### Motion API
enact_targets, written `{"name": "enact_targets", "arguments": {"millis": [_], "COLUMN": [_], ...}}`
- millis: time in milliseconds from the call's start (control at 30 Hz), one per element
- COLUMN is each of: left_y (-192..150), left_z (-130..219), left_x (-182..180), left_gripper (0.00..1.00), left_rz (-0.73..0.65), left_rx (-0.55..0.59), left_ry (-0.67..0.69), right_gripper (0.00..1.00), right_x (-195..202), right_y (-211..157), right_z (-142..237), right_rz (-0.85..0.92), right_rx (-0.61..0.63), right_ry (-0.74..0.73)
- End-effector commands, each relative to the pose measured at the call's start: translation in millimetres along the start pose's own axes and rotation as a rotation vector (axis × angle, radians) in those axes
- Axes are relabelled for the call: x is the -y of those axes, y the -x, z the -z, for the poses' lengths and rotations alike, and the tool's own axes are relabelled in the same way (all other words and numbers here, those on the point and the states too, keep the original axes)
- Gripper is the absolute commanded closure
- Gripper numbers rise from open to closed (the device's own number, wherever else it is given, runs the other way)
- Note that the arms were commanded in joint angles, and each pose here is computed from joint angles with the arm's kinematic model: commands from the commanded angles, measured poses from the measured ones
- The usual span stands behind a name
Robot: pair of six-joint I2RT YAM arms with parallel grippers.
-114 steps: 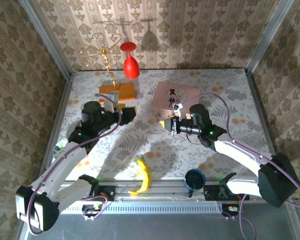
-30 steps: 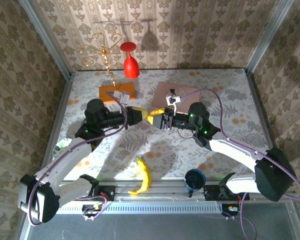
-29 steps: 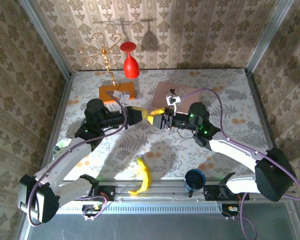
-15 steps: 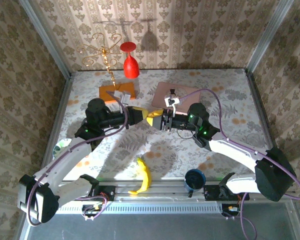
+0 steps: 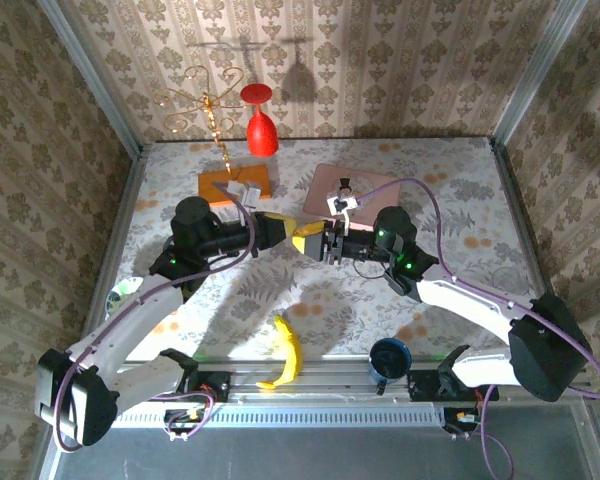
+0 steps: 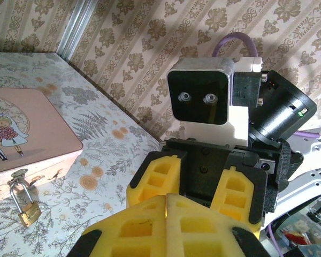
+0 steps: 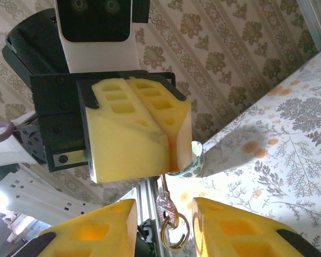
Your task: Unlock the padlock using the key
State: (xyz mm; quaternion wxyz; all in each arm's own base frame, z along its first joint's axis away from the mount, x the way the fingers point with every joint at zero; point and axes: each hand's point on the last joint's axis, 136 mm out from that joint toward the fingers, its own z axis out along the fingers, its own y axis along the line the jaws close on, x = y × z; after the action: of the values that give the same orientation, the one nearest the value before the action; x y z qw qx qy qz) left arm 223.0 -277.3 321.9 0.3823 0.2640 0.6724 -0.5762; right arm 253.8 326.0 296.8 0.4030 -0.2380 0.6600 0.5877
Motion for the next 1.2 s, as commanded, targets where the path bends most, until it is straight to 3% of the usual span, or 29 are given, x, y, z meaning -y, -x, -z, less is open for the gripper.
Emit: {"name": "enact_targets", "arguments": {"millis": [0,100,500,667,833,867,1000,1033,1167], "left_y": [13.4,12.9,14.6,18.4,25.9,27.2,32.7,33.9,42.2], "left_z": [0.7,0.5,2.6,5.5,9.4,9.8,11.6,12.1,19.3], "left_x": [11.9,11.1,7.8,0.6,-5.7,-5.8,-10.2,-11.8,-28.5], "left_gripper": [1.00,1.00,1.00,1.00,1.00,0.94,0.06,0.00,0.00], "left_rz": [-0.050,-0.047,-0.043,-0.026,-0.007,-0.007,0.000,0.002,0.009], "left_rx": [0.032,0.032,0.047,0.074,0.119,0.125,0.151,0.158,0.213], "left_ry": [-0.021,-0.021,-0.007,0.018,0.040,0.044,0.076,0.089,0.204], "right_gripper": [0.68,0.71,1.00,1.00,1.00,1.00,1.00,1.00,1.00], "right_x": [-8.9,-9.2,-4.2,-1.6,20.1,26.5,37.6,41.6,62.9], "right_y": [3.4,3.4,0.8,-0.5,-2.2,-3.4,-5.4,-6.0,-10.7], "right_z": [-5.1,-5.8,0.4,5.5,15.3,18.0,28.1,30.8,48.2], "right_rz": [0.016,0.015,0.021,0.023,-0.012,-0.025,-0.053,-0.067,-0.131], "right_rx": [-0.004,-0.004,0.006,0.015,0.041,0.044,0.052,0.049,0.048], "right_ry": [0.039,0.040,-0.006,-0.037,-0.171,-0.208,-0.269,-0.291,-0.399]}}
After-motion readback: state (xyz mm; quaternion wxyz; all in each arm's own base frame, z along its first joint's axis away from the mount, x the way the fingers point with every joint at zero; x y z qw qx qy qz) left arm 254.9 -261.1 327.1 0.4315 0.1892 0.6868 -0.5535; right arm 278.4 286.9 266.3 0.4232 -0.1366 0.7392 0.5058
